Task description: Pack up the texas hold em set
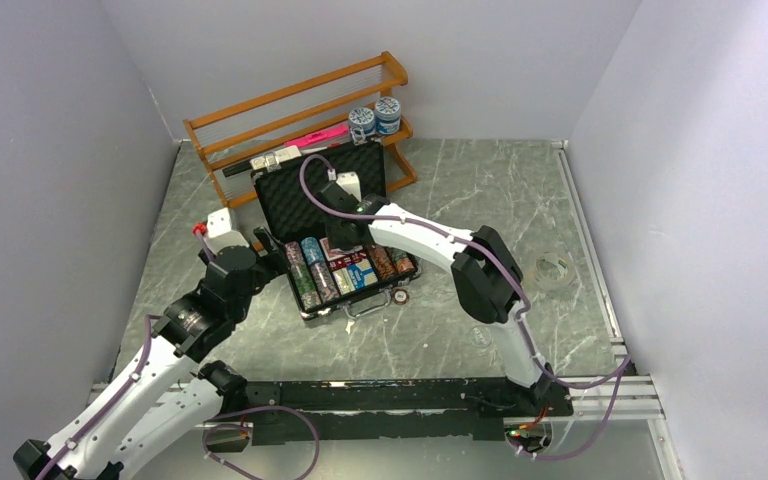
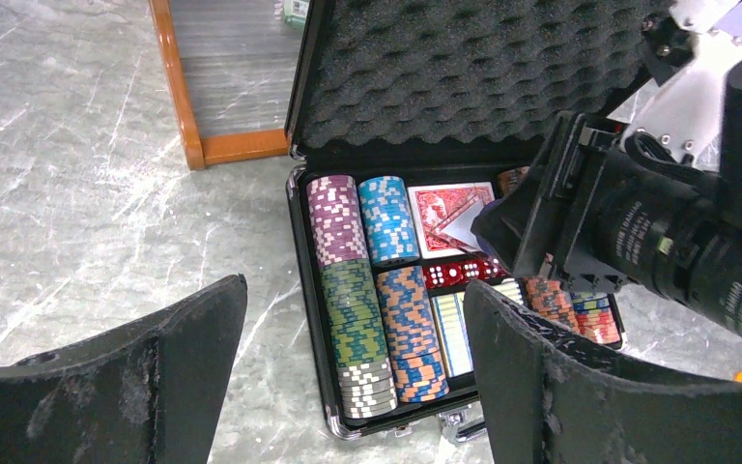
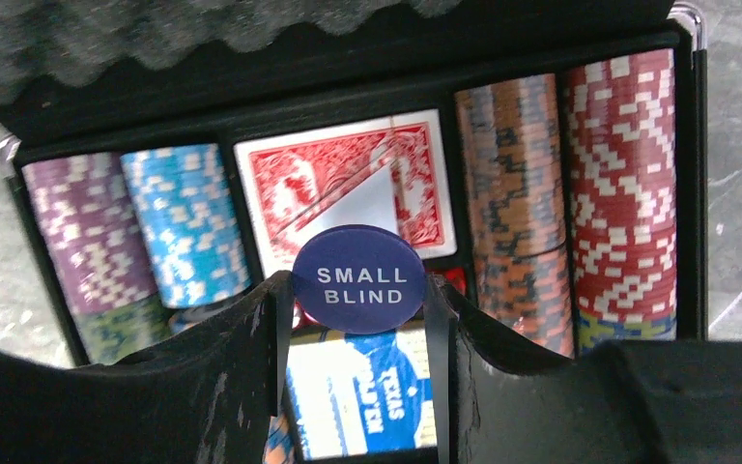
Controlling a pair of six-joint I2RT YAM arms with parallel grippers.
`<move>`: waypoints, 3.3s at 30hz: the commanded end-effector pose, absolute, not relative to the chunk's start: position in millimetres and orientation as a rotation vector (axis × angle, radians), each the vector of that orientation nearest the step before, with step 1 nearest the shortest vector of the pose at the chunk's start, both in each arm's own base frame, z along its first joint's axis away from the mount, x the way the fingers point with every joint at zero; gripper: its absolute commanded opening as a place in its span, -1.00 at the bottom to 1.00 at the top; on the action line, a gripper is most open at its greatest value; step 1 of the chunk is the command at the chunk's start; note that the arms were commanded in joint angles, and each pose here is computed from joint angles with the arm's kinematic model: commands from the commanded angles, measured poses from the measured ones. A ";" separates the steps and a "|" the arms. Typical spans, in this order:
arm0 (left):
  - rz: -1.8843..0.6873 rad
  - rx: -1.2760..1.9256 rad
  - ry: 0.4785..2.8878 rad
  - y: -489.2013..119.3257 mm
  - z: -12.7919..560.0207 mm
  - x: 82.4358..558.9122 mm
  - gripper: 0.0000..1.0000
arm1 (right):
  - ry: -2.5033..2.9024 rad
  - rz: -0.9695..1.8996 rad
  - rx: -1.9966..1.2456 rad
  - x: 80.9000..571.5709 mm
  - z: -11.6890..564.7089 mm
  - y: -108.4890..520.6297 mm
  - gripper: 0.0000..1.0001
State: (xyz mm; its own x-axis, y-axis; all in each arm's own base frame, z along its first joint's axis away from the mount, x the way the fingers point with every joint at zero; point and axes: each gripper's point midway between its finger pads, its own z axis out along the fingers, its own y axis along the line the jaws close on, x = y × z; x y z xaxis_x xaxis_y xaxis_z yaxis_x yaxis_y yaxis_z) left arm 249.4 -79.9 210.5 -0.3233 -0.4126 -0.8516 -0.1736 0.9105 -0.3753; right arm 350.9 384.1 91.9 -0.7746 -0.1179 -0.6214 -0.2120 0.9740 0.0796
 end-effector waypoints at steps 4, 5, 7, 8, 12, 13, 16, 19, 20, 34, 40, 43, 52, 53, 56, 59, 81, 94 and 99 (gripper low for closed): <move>-0.273 -0.448 1.871 -80.6 220.8 253.2 0.75 | 2.478 0.184 -0.256 368.3 87.8 382.4 -0.07; -0.273 -0.447 1.872 -81.1 220.5 253.7 0.75 | 2.484 0.187 -0.259 368.8 85.4 382.3 -0.06; -0.272 -0.441 1.873 -82.4 220.9 255.0 0.75 | 2.503 0.208 -0.273 368.4 80.0 384.7 -0.03; -0.270 -0.438 1.875 -82.5 220.9 255.5 0.75 | 2.509 0.220 -0.279 368.0 78.7 387.0 -0.02; -0.254 -0.430 1.880 -81.6 221.4 255.9 0.76 | 2.529 0.283 -0.314 363.8 76.5 397.5 0.05; -0.249 -0.429 1.882 -81.0 221.0 255.9 0.76 | 2.532 0.301 -0.324 362.7 77.5 400.3 0.07; -0.242 -0.433 1.876 -78.7 221.8 254.9 0.76 | 2.545 0.290 -0.321 362.2 79.2 399.8 0.27; -0.241 -0.438 1.871 -76.9 222.0 253.7 0.76 | 2.546 0.250 -0.293 366.0 86.4 391.8 0.49; -0.241 -0.439 1.868 -76.6 222.2 253.6 0.77 | 2.541 0.248 -0.283 367.1 91.9 389.0 0.54; -0.383 -0.352 1.785 -97.5 258.3 258.9 0.82 | 2.372 0.035 0.089 344.0 177.6 218.7 0.49; -0.411 -0.315 1.808 -109.7 251.4 264.5 0.82 | 2.372 -0.079 0.397 322.8 158.0 107.4 0.64; -0.417 -0.309 1.821 -113.6 245.3 266.7 0.82 | 2.427 -0.207 0.592 304.0 133.9 61.4 0.67; -0.435 -0.288 1.844 -123.5 239.1 272.4 0.82 | 2.573 -0.335 0.936 264.0 63.0 7.3 0.67; -0.432 -0.286 1.847 -123.4 238.3 272.2 0.82 | 2.572 -0.332 0.958 264.1 58.1 3.1 0.67; -0.436 -0.293 1.846 -122.6 237.2 271.1 0.82 | 2.581 -0.259 0.994 268.1 42.3 -1.7 0.67; -0.456 -0.291 1.834 -124.4 239.8 270.4 0.82 | 2.583 -0.197 1.022 275.3 28.5 -1.5 0.63; -0.441 -0.302 1.858 -121.9 235.7 268.0 0.86 | 2.625 -0.199 1.066 290.6 -15.8 -13.5 0.34; -0.446 -0.298 1.868 -124.8 233.2 269.5 0.86 | 2.582 -0.341 1.151 292.9 -18.1 -38.4 0.50; -0.442 -0.301 1.869 -124.6 233.4 270.3 0.86 | 2.609 -0.292 1.122 295.2 -18.4 -33.0 0.36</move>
